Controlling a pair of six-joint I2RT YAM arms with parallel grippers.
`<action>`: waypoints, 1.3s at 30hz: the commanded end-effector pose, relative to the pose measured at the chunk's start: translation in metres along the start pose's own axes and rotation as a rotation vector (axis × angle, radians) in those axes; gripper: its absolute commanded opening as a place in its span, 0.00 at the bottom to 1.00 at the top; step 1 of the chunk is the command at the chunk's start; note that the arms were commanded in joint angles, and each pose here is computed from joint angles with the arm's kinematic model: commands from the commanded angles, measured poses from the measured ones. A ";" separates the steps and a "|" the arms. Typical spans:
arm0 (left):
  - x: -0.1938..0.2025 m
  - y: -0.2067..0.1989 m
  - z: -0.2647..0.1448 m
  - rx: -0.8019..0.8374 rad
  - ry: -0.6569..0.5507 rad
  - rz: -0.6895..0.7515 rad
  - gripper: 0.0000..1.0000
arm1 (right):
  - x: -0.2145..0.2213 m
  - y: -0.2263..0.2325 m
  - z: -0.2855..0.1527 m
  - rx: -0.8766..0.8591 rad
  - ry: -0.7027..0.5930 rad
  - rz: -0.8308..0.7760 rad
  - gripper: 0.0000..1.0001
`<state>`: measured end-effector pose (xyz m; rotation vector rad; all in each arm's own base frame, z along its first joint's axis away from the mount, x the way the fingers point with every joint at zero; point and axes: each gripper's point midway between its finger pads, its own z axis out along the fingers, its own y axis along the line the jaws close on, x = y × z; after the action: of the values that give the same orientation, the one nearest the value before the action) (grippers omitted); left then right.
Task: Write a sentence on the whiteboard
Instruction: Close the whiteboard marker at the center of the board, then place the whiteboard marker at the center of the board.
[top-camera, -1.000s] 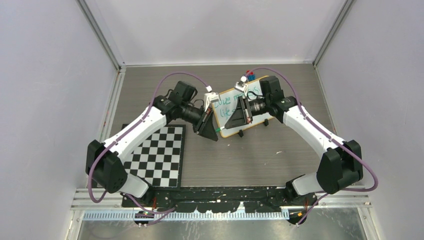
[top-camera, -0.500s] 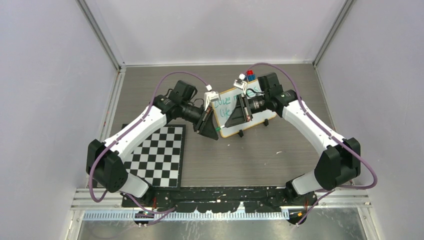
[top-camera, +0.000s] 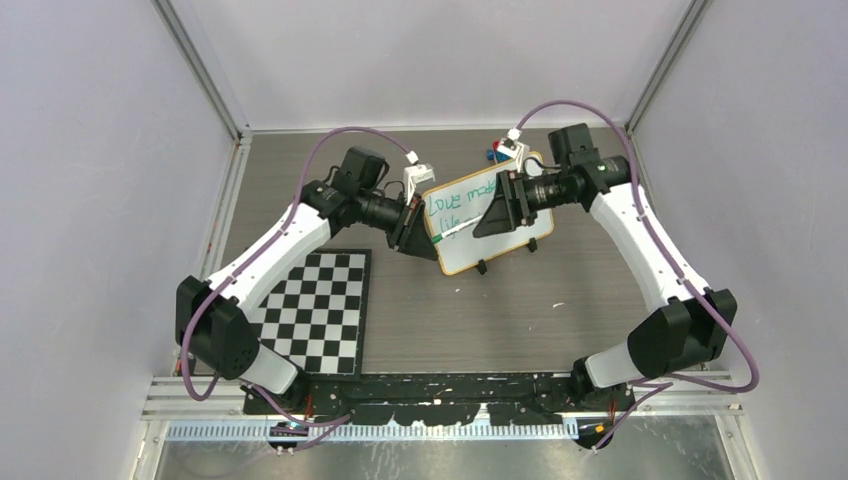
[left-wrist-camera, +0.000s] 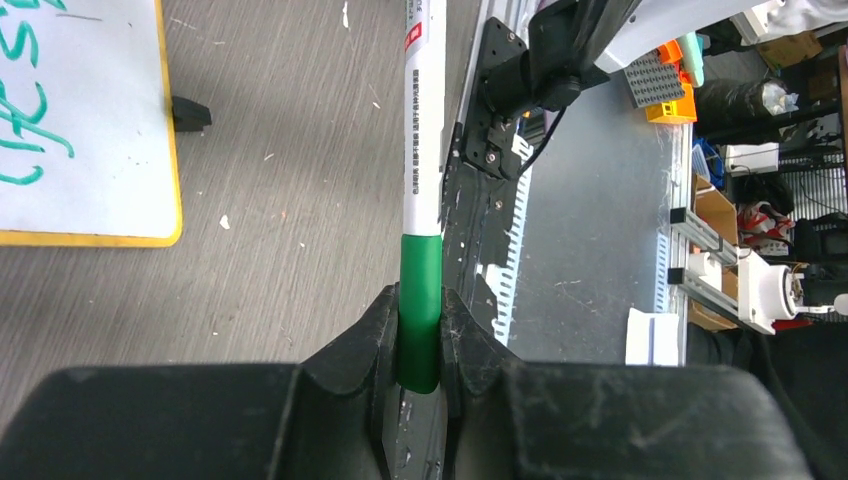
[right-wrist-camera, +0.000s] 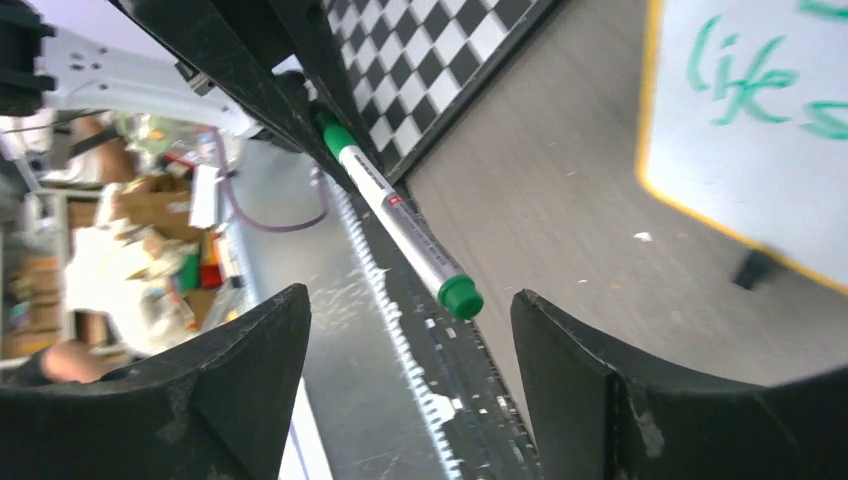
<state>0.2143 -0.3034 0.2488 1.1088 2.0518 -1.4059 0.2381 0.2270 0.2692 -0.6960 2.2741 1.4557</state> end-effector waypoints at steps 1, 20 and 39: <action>-0.003 -0.005 -0.005 -0.009 0.011 0.017 0.00 | -0.007 0.017 -0.040 0.178 -0.018 -0.253 0.80; 0.017 -0.027 0.007 0.166 0.131 -0.202 0.00 | -0.002 0.041 -0.017 0.586 0.398 -1.072 0.81; 0.020 -0.047 0.014 0.271 0.159 -0.200 0.00 | 0.030 0.021 0.027 0.577 0.621 -1.230 0.49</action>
<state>0.1661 -0.3145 0.2368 1.1625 2.2584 -1.7278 0.1986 0.2533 0.2584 -1.9591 1.7551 0.0360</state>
